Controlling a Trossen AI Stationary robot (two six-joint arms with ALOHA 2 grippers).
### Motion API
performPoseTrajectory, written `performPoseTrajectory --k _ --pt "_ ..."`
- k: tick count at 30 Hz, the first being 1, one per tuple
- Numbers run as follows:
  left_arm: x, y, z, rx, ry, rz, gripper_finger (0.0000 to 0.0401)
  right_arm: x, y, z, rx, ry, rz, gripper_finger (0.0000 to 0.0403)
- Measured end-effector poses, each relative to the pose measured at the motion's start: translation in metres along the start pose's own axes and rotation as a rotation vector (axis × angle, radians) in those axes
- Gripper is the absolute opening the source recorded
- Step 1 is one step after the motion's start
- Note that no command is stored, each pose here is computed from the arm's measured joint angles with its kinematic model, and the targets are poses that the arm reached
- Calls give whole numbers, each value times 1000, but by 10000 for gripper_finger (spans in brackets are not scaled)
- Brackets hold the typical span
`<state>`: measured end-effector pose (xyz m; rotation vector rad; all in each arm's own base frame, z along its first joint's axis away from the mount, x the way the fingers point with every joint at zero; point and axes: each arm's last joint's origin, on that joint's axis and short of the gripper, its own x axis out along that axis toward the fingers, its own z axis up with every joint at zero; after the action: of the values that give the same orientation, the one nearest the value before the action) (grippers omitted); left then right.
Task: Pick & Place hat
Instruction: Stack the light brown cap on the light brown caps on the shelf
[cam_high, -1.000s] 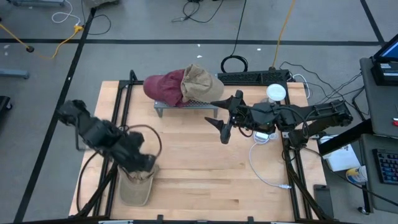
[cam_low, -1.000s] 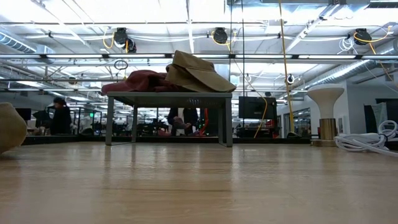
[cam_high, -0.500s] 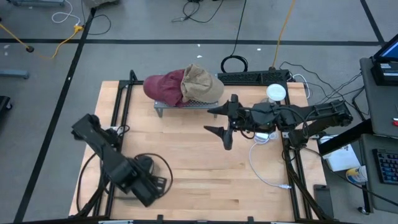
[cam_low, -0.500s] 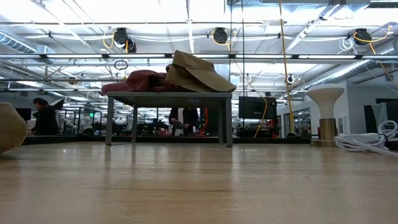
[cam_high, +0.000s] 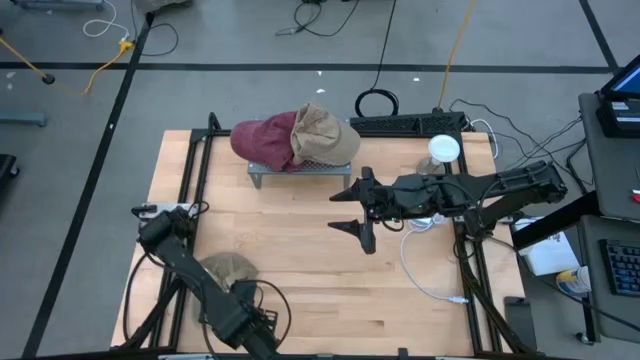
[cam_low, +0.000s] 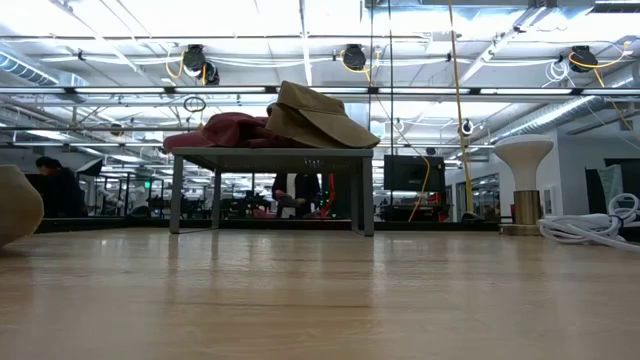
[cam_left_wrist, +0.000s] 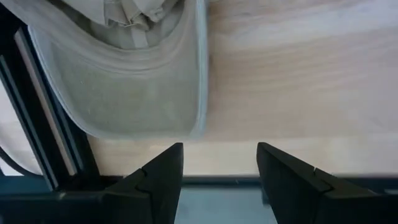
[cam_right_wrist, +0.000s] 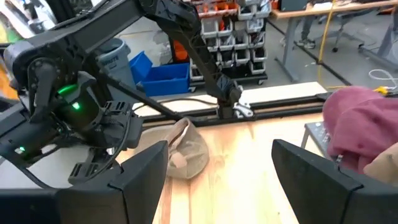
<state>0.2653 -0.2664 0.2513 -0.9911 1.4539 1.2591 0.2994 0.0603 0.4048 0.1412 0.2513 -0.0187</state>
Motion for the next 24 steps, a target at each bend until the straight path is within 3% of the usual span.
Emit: performPoseTrajectory --k 5,14,24 --pt "28 -8 -9 -62 -82 96 209 2 4 -8 -6 24 42 279" --pt "74 -25 -9 -113 -221 168 209 2 11 -15 -24 45 62 279" --pt "89 -26 4 -99 -260 226 191 1 18 -15 -74 36 89 279"
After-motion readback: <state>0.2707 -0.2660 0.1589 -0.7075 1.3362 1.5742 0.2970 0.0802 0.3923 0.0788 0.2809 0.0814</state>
